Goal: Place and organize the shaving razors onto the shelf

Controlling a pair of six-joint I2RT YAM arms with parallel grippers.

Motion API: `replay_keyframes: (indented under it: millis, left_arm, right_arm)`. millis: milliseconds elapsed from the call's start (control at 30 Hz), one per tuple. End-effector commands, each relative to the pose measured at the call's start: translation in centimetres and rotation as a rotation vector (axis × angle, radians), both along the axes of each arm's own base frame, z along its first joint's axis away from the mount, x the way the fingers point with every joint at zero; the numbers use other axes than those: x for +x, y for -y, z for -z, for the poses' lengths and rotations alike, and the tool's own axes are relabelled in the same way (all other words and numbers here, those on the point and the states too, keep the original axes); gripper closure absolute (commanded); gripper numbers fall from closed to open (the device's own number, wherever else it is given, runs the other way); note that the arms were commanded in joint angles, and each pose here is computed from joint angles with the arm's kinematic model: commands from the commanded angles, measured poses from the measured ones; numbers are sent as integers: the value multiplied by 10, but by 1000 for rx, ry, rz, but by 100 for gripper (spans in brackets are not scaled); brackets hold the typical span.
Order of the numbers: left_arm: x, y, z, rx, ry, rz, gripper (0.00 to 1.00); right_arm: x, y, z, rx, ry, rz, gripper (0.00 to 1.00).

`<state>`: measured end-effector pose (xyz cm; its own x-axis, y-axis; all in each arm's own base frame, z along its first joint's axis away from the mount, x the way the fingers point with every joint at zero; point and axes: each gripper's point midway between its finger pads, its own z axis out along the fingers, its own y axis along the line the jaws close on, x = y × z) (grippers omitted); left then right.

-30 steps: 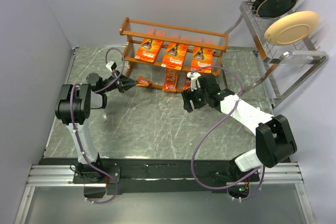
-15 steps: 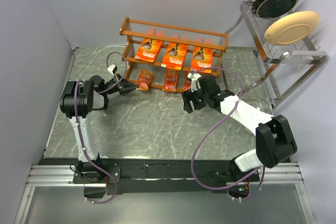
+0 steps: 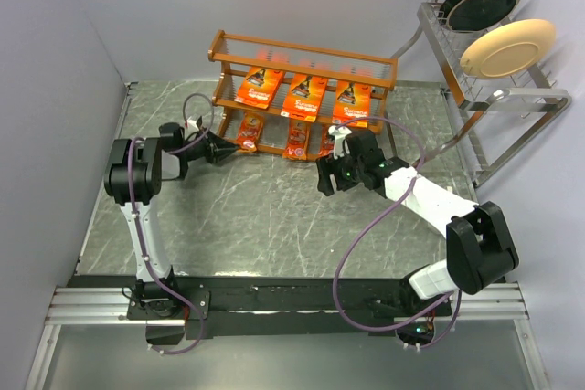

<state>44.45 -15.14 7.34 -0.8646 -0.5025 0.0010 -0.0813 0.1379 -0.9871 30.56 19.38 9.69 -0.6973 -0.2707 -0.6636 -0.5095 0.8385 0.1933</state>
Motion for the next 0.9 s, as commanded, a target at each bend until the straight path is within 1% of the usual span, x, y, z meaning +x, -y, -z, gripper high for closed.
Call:
replay_keyframes:
  millis: [0,133,200,233,267,400,467,533,567,600,667,700,767,800,833,867]
  left_arm:
    - [19,-2,-3,65,31,10,91]
    - [28,1,-6,81,25,18,91]
    - [28,3,0,90,-11,17,91]
    - [29,5,-1,105,6,28,92]
    - [26,6,8,115,-48,33,92]
    - [22,11,19,122,-76,42,94]
    - [23,13,21,128,-81,45,93]
    - [23,13,24,137,-95,47,90]
    - [23,13,24,142,-95,46,84]
    - [22,12,24,164,-106,36,66]
    - [18,7,20,191,-102,31,52]
    - [18,5,10,215,-65,26,2]
    - [11,-1,4,225,-58,15,1]
    - [10,-5,-9,238,-19,8,0]
    - [4,-11,-9,244,-37,-1,1]
    - [0,-13,-23,249,-8,-6,0]
  right_arm:
    - [7,-7,-14,42,52,3,18]
    - [6,-6,-11,41,46,7,18]
    - [6,-6,-10,43,45,5,18]
    - [6,-6,-10,45,44,7,18]
    - [6,-7,-10,45,44,5,18]
    - [8,-7,-12,49,48,8,18]
    - [7,-8,-11,49,46,5,18]
    - [7,-7,-12,50,47,8,18]
    - [7,-7,-12,49,47,7,18]
    - [7,-8,-12,49,46,5,18]
    - [7,-7,-14,49,50,8,18]
    - [8,-7,-14,49,54,8,18]
    - [7,-7,-14,50,55,6,18]
    - [7,-7,-14,51,53,4,18]
    - [7,-7,-14,51,53,7,18]
    - [7,-7,-14,51,54,6,18]
